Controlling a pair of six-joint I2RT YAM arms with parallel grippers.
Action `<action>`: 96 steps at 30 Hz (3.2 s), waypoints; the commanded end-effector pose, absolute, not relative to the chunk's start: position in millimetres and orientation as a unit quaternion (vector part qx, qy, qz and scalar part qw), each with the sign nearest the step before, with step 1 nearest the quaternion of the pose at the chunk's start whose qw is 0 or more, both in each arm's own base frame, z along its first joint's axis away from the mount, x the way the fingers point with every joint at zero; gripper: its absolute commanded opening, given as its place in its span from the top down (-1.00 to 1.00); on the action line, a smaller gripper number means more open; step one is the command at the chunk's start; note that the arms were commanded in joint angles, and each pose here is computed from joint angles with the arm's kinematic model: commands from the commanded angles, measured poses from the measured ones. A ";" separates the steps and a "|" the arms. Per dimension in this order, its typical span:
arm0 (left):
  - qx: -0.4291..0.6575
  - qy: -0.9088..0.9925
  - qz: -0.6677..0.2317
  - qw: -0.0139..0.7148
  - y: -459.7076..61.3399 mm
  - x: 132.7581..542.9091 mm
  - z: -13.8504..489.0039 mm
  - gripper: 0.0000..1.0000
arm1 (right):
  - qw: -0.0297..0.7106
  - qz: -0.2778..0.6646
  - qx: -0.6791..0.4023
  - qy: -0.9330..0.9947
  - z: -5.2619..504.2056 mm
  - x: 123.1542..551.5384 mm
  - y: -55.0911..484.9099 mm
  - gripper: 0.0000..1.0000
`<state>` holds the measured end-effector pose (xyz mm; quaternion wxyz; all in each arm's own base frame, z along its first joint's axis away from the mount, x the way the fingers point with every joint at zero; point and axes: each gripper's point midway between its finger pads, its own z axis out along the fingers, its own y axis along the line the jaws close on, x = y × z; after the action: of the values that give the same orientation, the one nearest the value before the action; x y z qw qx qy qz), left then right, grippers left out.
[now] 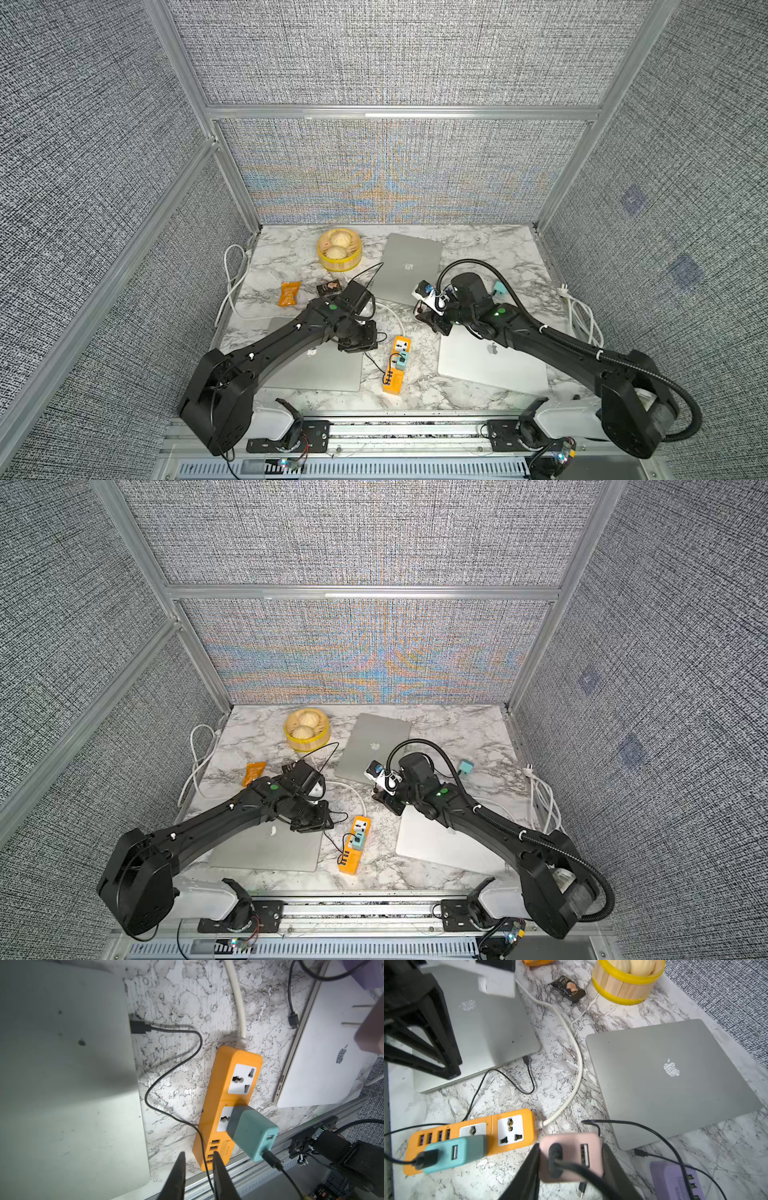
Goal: Unplug the laptop charger
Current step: Place the plug at the center of the board.
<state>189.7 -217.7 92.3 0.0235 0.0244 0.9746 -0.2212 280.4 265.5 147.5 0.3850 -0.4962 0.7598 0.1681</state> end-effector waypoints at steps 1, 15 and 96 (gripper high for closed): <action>0.022 0.979 -0.204 0.021 -202.0 185.6 88.6 0.52 | 0.337 0.123 -0.533 0.766 129.7 272.1 253.3 0.45; 0.006 0.980 -0.197 0.022 -176.6 188.0 93.2 0.52 | 0.209 0.062 -0.589 0.778 96.9 247.8 246.1 0.47; -0.201 0.915 -0.348 0.037 -158.8 243.7 70.1 0.51 | 0.270 0.163 -0.567 0.761 126.5 261.6 378.0 -0.08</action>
<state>236.0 -156.8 66.6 0.0269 -0.1935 0.9244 -0.3275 258.9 363.9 124.9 0.2630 -0.5650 0.7690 0.1425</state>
